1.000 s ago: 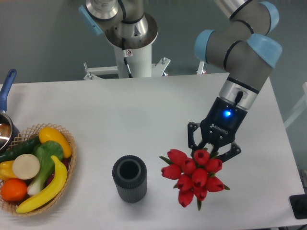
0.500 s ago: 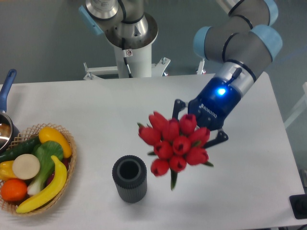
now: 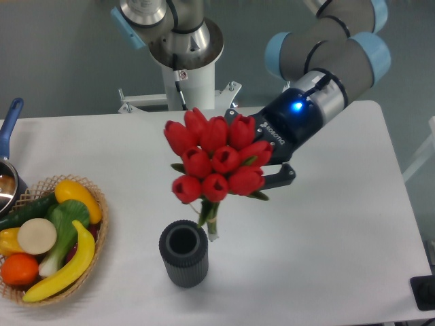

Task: Insert the flowers into the vase
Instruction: 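Lower the tulip stems down into the grey vase opening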

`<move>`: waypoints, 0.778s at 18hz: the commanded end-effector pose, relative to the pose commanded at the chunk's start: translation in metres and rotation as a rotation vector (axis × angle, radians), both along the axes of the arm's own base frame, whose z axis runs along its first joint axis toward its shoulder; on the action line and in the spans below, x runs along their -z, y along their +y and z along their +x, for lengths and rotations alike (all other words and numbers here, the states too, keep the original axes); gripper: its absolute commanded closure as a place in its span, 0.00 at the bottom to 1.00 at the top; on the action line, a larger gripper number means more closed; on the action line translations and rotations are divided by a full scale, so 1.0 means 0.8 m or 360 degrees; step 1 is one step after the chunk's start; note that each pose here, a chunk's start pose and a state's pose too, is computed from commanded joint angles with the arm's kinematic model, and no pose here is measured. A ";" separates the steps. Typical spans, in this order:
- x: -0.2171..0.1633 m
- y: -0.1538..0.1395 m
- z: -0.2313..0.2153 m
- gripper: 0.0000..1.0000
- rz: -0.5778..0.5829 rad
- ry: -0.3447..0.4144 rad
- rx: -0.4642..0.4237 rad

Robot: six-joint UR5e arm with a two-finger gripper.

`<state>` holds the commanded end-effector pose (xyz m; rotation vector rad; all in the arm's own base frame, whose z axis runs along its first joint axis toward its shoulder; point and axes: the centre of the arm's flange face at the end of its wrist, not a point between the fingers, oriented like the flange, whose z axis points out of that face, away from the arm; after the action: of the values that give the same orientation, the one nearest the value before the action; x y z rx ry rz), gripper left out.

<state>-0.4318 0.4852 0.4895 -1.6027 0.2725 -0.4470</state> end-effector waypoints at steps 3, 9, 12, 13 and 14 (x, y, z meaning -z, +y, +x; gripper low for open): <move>0.008 0.010 0.006 1.00 -0.0016 -0.0008 0.0019; 0.057 0.009 0.021 1.00 -0.0054 -0.0043 0.0029; 0.067 0.013 0.018 1.00 -0.0057 -0.0047 0.0033; 0.071 0.016 0.019 1.00 -0.0056 -0.0045 0.0040; 0.075 0.018 0.018 1.00 -0.0056 -0.0039 0.0043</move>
<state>-0.4173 0.4996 0.4292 -1.6285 0.2690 -0.4943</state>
